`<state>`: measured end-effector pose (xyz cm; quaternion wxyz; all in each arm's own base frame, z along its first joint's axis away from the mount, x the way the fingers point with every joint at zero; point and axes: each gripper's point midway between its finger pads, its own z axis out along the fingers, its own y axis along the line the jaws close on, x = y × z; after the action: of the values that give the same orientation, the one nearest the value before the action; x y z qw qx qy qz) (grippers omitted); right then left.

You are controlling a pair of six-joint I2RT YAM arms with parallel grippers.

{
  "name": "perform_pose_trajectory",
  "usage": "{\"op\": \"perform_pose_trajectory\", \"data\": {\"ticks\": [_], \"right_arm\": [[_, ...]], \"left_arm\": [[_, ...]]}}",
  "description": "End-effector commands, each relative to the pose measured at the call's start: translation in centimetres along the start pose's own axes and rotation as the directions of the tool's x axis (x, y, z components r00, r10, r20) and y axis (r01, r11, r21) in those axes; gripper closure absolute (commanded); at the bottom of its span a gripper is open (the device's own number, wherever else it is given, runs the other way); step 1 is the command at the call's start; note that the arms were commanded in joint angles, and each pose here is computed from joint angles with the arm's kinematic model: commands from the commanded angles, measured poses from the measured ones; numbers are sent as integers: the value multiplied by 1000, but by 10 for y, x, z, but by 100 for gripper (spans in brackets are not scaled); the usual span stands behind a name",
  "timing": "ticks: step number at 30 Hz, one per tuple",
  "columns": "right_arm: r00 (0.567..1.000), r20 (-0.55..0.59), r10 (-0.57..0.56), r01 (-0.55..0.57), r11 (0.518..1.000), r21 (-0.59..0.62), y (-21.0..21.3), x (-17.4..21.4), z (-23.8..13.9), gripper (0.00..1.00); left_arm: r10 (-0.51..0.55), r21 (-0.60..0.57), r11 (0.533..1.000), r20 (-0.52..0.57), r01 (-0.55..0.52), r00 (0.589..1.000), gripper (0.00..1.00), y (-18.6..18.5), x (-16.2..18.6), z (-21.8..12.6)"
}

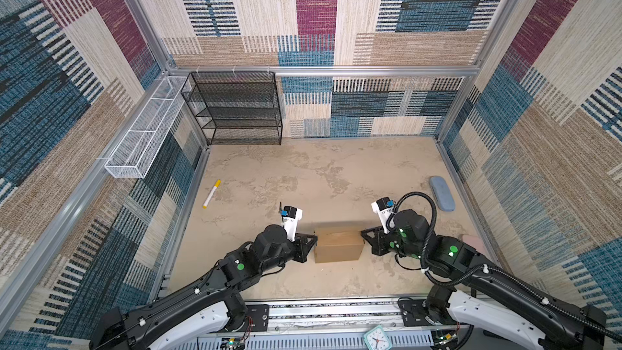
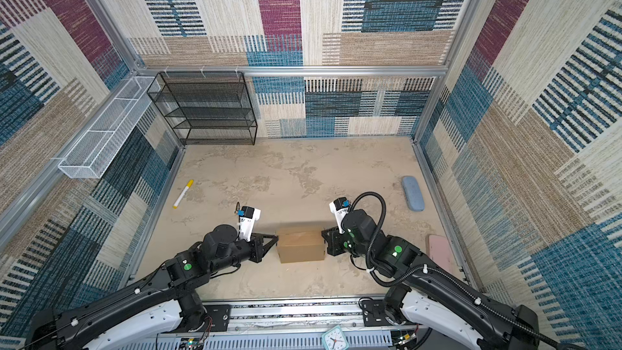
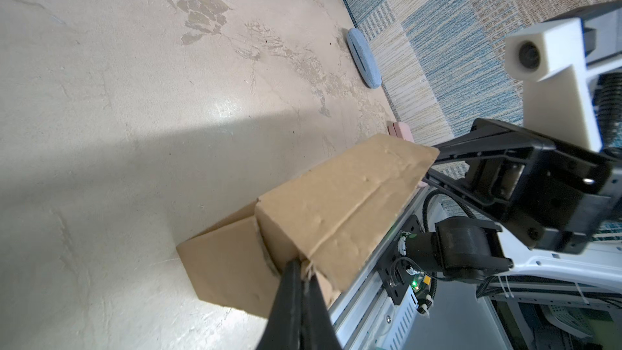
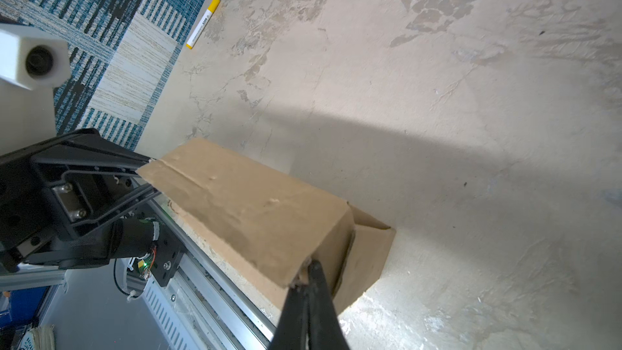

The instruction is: Fold the paper box

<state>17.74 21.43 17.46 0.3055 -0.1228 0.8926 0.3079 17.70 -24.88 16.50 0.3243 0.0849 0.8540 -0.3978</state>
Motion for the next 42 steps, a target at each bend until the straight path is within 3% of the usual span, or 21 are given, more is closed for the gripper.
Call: {"op": "perform_pose_trajectory", "data": {"ticks": [1, 7, 15, 17, 26, 36, 42], "right_arm": [[987, -157, 46, -36, 997, 65, -17, 41, -2, 100], [987, -157, 43, -35, 998, 52, -15, 42, -5, 94], [994, -108, 36, -32, 999, 31, -9, 30, -18, 72], [995, -98, 30, -28, 999, 19, -5, 26, -21, 71], [998, 51, -28, 29, 999, -26, 28, -33, -57, 68], [995, 22, -102, 104, 989, -107, 60, -57, -3, 71], [996, -15, -87, 85, 988, -128, 57, -43, 12, 74]], "left_arm": [[-44, -101, 994, -170, 27, 984, 100, 29, 44, -1], [-49, -105, 994, -169, 31, 984, 99, 30, 47, -1], [-37, -116, 993, -171, 17, 985, 100, 32, 47, -2], [-34, -115, 993, -172, 14, 985, 100, 32, 47, -2], [-1, -124, 992, -178, -21, 984, 100, 30, 43, -4], [5, -127, 992, -170, -27, 985, 100, 31, 44, -6], [9, -124, 992, -161, -29, 987, 95, 28, 41, -7]]}}
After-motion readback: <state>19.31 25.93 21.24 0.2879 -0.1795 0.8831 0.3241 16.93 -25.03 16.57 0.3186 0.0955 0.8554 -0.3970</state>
